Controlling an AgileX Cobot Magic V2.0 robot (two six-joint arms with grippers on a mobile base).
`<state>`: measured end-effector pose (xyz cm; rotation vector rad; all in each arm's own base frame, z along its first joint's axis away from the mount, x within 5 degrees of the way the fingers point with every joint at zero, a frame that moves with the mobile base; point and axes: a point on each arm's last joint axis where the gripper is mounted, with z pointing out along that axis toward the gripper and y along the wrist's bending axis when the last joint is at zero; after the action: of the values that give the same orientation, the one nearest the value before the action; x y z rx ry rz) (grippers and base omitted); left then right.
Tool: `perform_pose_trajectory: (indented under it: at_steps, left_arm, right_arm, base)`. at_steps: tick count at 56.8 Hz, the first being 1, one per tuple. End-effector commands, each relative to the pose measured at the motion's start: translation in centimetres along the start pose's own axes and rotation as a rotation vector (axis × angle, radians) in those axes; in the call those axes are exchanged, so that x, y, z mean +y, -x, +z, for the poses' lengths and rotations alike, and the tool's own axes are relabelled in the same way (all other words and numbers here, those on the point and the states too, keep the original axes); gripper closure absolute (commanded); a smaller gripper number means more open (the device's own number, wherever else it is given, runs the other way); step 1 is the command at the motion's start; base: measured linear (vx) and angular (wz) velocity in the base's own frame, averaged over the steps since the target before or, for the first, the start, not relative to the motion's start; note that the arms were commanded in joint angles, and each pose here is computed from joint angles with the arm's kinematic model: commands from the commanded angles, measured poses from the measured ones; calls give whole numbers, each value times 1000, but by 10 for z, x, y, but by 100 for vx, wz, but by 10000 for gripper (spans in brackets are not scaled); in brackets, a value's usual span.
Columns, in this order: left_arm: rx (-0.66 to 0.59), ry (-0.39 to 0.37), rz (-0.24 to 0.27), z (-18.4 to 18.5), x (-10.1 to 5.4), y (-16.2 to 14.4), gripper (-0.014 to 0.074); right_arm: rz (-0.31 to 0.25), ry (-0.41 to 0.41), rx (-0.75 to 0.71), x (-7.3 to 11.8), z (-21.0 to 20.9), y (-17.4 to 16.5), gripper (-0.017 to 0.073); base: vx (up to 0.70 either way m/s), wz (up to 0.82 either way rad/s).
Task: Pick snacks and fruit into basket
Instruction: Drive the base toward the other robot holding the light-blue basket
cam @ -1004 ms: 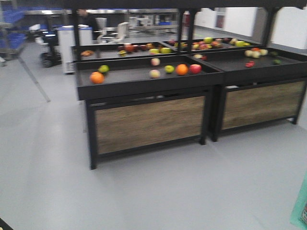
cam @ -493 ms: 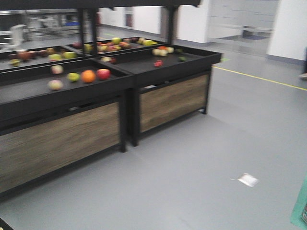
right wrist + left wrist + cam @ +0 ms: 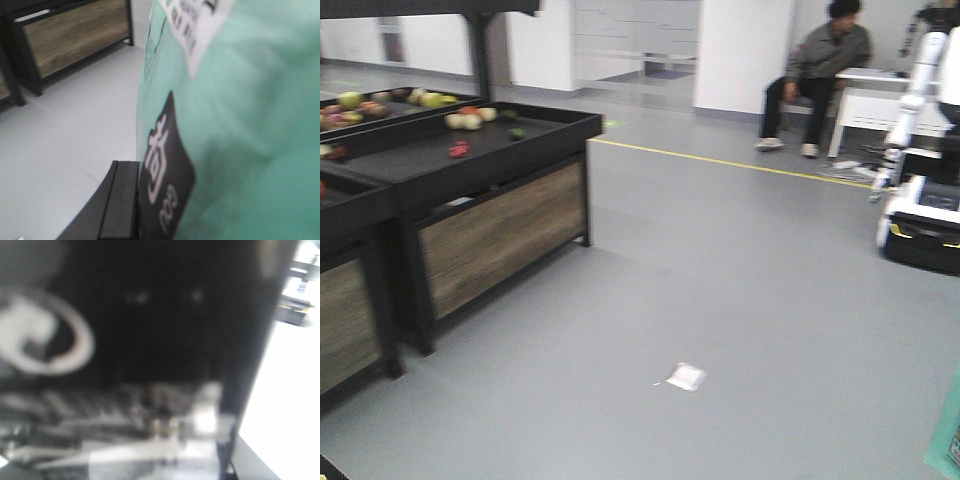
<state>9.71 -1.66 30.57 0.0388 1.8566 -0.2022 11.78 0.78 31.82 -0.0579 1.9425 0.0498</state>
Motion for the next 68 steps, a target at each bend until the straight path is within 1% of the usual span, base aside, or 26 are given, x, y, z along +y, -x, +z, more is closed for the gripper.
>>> perform_pose_trajectory:
  at_steps: [1,47,68]
  left_arm:
    - [-134,-23,1,-5,-3,20,597]
    - [-133,-23,1,-5,-3,20,597]
    - [-133,-23,1,-5,-3,20,597]
  right_arm:
    - [-8,1,-122,0,-5,18,559]
    - [-8,1,-122,0,-5,18,559]
    - [-8,1,-122,0,-5,18,559]
  base:
    - [38,-68]
    - [39,-65]
    - [44,-37]
